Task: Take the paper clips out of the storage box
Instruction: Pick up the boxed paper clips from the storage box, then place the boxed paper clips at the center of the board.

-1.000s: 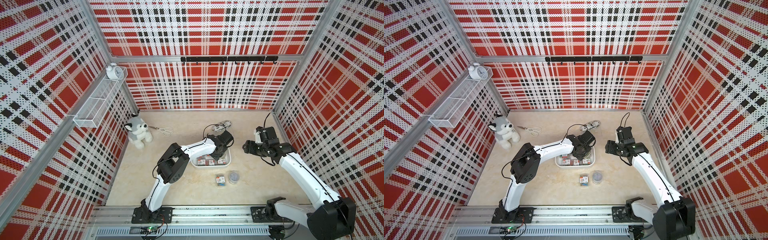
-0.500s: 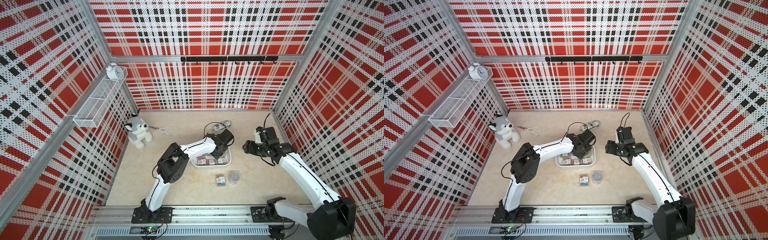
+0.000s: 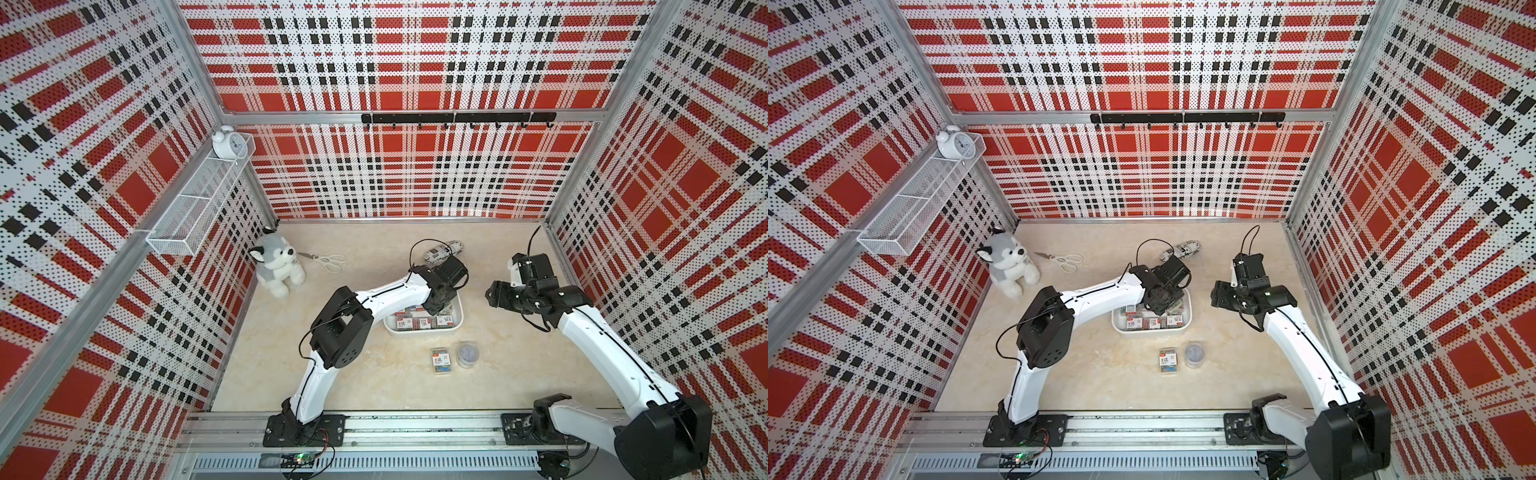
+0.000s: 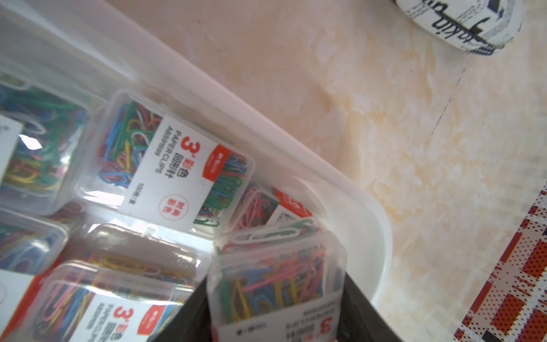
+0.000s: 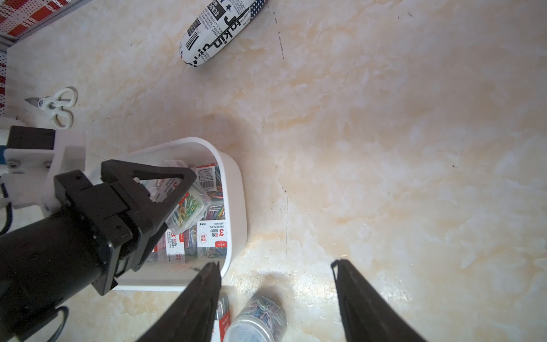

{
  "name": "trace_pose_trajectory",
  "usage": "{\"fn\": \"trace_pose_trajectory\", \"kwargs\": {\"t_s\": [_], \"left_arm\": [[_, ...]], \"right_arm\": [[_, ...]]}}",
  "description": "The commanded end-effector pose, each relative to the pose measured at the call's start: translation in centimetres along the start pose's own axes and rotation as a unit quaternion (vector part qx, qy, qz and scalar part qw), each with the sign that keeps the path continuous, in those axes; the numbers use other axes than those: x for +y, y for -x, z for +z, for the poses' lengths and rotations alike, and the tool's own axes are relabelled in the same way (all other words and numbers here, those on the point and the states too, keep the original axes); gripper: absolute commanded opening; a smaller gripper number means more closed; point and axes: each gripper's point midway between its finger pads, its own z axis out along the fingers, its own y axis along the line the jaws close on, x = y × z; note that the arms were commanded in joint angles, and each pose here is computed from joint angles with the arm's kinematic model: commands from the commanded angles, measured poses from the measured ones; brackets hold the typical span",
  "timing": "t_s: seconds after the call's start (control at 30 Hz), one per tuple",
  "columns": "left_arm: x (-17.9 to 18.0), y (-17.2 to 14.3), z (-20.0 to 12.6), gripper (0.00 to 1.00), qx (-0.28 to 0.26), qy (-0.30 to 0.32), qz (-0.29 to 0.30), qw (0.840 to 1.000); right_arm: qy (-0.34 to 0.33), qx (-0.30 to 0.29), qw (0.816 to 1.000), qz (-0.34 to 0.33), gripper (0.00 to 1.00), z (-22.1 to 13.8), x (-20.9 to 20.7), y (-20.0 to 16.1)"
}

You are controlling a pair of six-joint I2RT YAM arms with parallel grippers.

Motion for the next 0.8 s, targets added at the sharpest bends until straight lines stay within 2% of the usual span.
{"fn": "trace_pose_trajectory", "kwargs": {"t_s": [0.0,0.23,0.47,0.77], "left_arm": [[0.1,0.8,-1.7,0.5,-0.01,-0.009,0.016,1.0],[0.3,0.8,-3.2,0.49,-0.011,-0.006,0.075,0.997],[0.4,1.8,-6.2,0.49,-0.049,-0.014,0.126,0.991],[1.7,1.9,-8.6,0.47,-0.067,-0.015,0.182,0.981]], "right_arm": [[0.0,-0.007,1.0,0.006,0.67,0.0,-0.2,0.2],[-0.001,-0.005,1.0,0.006,0.67,0.1,-0.2,0.2],[-0.006,-0.004,1.0,0.007,0.67,0.3,-0.4,0.2],[-0.015,-0.004,1.0,0.007,0.67,0.1,-0.6,0.5]]}}
